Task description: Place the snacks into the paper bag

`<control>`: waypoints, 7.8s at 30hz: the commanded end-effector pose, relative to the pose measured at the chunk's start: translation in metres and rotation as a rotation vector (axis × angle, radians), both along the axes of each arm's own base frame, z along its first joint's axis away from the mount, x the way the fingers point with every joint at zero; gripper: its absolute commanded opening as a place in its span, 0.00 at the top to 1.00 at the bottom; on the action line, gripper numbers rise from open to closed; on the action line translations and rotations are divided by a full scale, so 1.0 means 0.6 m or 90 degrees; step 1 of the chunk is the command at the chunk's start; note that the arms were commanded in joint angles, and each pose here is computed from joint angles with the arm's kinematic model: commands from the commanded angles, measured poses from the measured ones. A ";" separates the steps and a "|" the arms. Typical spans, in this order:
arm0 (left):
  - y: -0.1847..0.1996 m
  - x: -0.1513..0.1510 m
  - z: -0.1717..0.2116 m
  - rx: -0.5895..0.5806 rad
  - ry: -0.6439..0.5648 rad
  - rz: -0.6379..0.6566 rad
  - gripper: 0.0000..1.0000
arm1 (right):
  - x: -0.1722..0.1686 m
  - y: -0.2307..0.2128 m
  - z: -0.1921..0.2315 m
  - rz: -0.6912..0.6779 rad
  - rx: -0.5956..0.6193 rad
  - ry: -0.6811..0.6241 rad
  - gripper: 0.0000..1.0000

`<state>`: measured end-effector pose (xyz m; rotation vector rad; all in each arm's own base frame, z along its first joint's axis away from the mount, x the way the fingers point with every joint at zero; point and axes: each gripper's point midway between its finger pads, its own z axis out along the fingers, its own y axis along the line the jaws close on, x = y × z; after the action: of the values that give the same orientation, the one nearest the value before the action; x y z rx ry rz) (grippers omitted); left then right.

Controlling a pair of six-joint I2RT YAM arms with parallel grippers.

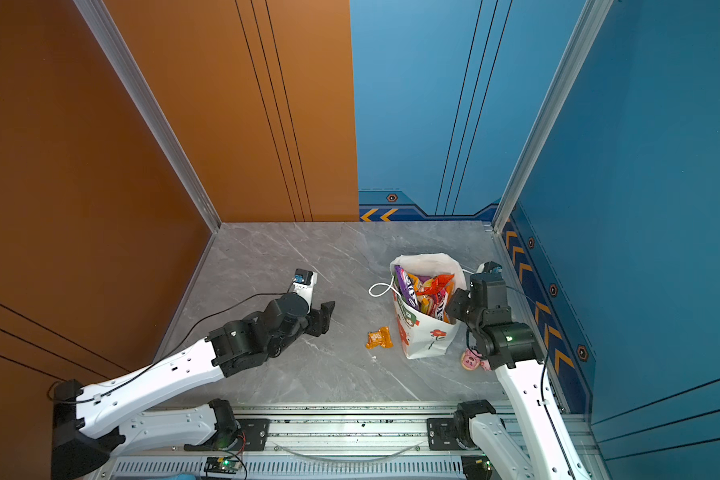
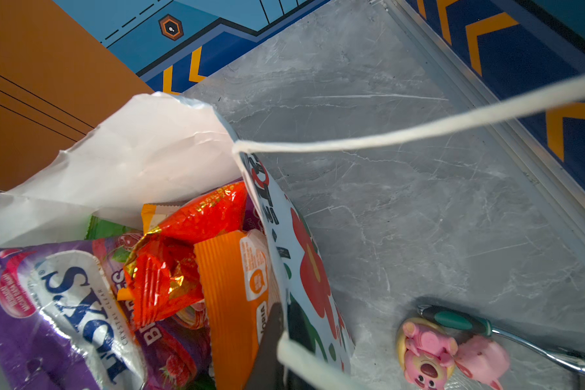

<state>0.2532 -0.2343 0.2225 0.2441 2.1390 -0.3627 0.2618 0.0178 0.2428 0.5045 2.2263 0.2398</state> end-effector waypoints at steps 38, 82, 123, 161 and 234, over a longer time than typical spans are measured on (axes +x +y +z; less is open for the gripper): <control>-0.234 -0.009 -0.312 0.163 0.315 -0.289 0.22 | -0.016 -0.009 -0.017 -0.014 0.008 0.022 0.94; -0.135 0.006 -0.267 0.038 0.266 -0.151 0.84 | -0.013 -0.003 -0.015 -0.008 0.022 0.021 0.94; -0.312 -0.028 0.201 0.055 -0.018 -0.353 0.88 | -0.016 0.004 -0.008 0.001 0.032 0.016 0.94; -0.436 0.008 0.096 0.106 0.105 -0.405 0.84 | -0.011 0.005 -0.018 0.003 0.037 0.018 0.94; -0.317 0.064 0.070 0.064 0.178 -0.138 0.75 | -0.010 0.007 -0.017 0.003 0.043 0.015 0.94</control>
<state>0.2916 -0.4212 0.2779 0.4902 2.3800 -0.4323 0.2605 0.0217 0.2423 0.5235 2.2172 0.3069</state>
